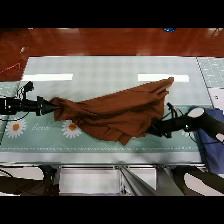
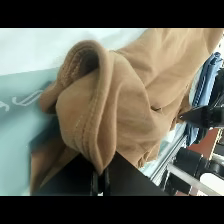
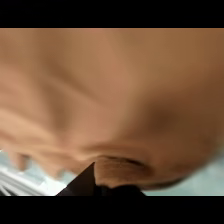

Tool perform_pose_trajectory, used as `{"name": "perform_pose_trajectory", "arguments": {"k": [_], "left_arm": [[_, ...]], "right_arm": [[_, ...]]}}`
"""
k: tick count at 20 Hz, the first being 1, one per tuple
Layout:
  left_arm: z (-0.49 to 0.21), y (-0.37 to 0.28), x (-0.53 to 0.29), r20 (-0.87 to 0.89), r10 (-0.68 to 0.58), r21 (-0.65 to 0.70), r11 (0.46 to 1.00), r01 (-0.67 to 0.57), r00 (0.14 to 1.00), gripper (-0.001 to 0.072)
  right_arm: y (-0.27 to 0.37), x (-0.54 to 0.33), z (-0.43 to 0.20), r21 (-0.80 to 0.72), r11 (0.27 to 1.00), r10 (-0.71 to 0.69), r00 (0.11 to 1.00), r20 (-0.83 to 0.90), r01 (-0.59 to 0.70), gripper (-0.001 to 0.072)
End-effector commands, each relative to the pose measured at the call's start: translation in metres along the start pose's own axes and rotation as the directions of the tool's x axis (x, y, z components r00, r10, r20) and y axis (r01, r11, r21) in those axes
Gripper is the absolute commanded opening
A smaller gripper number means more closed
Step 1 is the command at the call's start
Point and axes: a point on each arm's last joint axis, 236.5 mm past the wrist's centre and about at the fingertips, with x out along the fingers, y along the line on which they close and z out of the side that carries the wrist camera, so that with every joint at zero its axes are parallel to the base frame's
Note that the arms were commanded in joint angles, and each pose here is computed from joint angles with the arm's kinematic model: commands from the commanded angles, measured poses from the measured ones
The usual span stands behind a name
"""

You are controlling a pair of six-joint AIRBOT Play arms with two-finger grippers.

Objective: Fold the shirts.

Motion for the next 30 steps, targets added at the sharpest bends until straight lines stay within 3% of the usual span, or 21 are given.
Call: {"name": "perform_pose_trajectory", "arguments": {"k": [1, 3, 5, 7, 11, 15, 20, 24, 27, 30], "left_arm": [[0.020, -0.024, -0.008, 0.094, -0.072, 0.011, 0.997, 0.071, 0.993, 0.0021], [0.052, -0.071, -0.031, 0.235, -0.186, 0.075, 0.982, 0.173, 0.954, 0.0021], [0.083, -0.151, -0.071, 0.389, -0.357, 0.235, 0.930, 0.284, 0.849, 0.0021], [0.089, -0.229, -0.112, 0.444, -0.458, 0.409, 0.868, 0.281, 0.770, 0.0021], [0.063, -0.357, -0.183, 0.514, -0.492, 0.646, 0.761, 0.062, 0.703, 0.0021], [0.018, -0.447, -0.238, 0.624, -0.461, 0.706, 0.679, -0.202, 0.631, 0.0021], [-0.044, -0.481, -0.284, 0.820, -0.308, 0.559, 0.617, -0.554, 0.483, 0.0020], [-0.076, -0.452, -0.294, 0.930, -0.089, 0.346, 0.530, -0.774, 0.355, 0.0021], [-0.112, -0.428, -0.329, 0.979, 0.015, 0.176, 0.444, -0.879, 0.204, 0.0021], [-0.143, -0.406, -0.348, 0.983, 0.067, 0.123, 0.447, -0.886, 0.170, 0.0021]], "right_arm": [[0.058, -0.029, 0.024, -0.177, 0.983, 0.062, 0.996, 0.063, -0.050, 0.0028], [0.106, -0.082, 0.056, -0.310, 0.951, 0.091, 0.972, 0.218, -0.019, 0.0028], [0.159, -0.152, 0.085, -0.420, 0.905, 0.125, 0.905, 0.406, 0.063, 0.0028], [0.219, -0.233, 0.096, -0.521, 0.839, 0.203, 0.800, 0.565, 0.156, 0.0028], [0.308, -0.376, 0.058, -0.614, 0.721, 0.379, 0.558, 0.738, 0.322, 0.0028], [0.329, -0.452, -0.004, -0.596, 0.666, 0.449, 0.398, 0.800, 0.448, 0.0028], [0.299, -0.490, -0.083, -0.515, 0.655, 0.431, 0.286, 0.856, 0.553, 0.0028], [0.251, -0.513, -0.125, -0.372, 0.715, 0.322, 0.193, 0.927, 0.592, 0.0028], [0.212, -0.509, -0.141, -0.289, 0.746, 0.205, 0.206, 0.957, 0.599, 0.0028], [0.189, -0.493, -0.150, -0.265, 0.759, 0.122, 0.270, 0.955, 0.595, 0.0028]]}}
